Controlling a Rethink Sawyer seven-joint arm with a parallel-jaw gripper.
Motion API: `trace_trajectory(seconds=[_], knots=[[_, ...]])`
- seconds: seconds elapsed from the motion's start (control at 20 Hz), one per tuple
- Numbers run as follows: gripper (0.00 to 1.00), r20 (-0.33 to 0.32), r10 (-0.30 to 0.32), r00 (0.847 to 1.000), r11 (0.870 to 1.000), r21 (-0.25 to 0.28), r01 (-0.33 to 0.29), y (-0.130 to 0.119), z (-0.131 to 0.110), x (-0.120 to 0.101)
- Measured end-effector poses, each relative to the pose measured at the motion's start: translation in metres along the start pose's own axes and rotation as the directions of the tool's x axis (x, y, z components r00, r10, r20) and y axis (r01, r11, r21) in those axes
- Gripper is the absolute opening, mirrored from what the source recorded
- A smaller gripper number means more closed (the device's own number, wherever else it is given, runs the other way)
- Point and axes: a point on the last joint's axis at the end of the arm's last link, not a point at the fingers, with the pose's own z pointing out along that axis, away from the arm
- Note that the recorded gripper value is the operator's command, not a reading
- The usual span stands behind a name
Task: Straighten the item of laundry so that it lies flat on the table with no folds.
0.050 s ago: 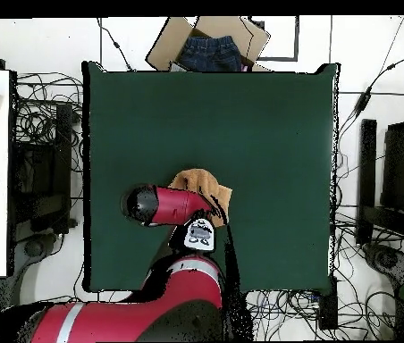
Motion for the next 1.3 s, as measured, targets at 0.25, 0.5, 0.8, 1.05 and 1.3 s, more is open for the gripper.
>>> trace_trajectory(seconds=[0.25,0.5,0.8,1.05,1.3], knots=[[0.00,0.002,0.000,1.000,1.000,0.000,0.000,0.000,0.000,0.000],[0.00,0.001,0.002,1.000,1.000,0.000,-0.002,0.000,0.000,0.000],[0.00,0.006,0.002,1.000,1.000,0.000,-0.002,0.000,-0.003,-0.002],[0.00,0.031,0.003,1.000,1.000,0.000,-0.003,0.000,-0.028,-0.008],[0.00,0.043,0.017,0.999,1.000,-0.018,-0.017,0.001,-0.084,-0.010]])
